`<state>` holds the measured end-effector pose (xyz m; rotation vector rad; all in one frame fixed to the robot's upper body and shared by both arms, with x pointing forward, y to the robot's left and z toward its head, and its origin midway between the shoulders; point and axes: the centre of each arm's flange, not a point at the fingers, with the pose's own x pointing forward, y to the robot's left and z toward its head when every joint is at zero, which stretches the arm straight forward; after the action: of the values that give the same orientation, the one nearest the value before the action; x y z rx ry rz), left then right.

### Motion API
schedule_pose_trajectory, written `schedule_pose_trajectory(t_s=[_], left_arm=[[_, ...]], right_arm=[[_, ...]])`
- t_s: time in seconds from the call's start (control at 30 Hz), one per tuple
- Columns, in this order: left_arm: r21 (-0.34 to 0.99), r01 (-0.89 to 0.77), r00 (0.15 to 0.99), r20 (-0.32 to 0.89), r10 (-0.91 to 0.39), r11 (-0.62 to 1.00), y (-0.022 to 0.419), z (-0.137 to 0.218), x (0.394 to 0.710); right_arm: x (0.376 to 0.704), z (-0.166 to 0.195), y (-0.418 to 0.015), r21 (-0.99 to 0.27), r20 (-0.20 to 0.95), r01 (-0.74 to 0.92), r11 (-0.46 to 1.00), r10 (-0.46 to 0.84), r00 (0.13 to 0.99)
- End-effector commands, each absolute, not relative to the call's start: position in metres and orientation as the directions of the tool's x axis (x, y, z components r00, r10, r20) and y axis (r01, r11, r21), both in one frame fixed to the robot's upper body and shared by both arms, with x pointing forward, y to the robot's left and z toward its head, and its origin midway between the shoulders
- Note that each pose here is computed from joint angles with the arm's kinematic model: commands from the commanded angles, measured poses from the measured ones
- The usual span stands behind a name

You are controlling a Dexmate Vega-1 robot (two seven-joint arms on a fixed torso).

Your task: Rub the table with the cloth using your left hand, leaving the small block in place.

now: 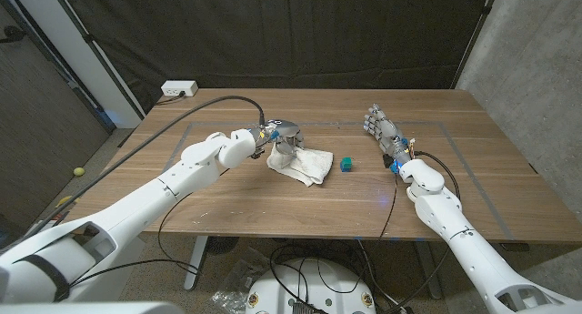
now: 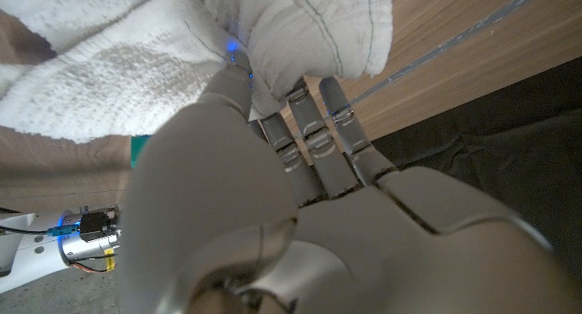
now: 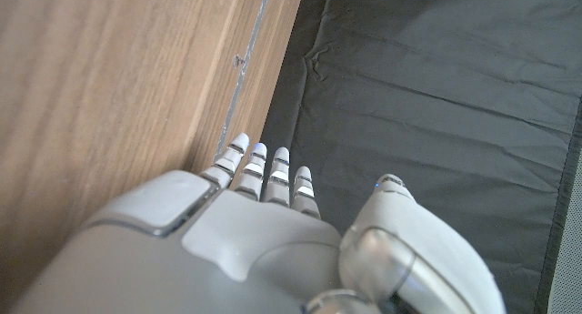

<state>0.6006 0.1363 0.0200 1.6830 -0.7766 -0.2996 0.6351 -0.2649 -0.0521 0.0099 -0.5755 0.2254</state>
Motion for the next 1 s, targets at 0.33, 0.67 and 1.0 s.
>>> schedule_pose_trajectory(t_s=[0.33, 0.67, 1.0], left_arm=[[0.947, -0.290, 0.694, 0.107, -0.712, -0.140, 0.122, 0.004, 0.558], [0.948, -0.267, 0.677, 0.057, -0.733, -0.173, 0.113, -0.011, 0.553], [0.904, -0.344, 0.679, 0.052, -0.732, -0.255, 0.109, -0.030, 0.548]], right_arm=[[0.618, -0.055, -0.257, -0.065, 0.561, -0.212, 0.975, 0.212, 0.800], [0.611, -0.064, -0.258, -0.059, 0.557, -0.209, 0.976, 0.206, 0.804], [0.609, -0.069, -0.261, -0.050, 0.554, -0.208, 0.977, 0.200, 0.808]])
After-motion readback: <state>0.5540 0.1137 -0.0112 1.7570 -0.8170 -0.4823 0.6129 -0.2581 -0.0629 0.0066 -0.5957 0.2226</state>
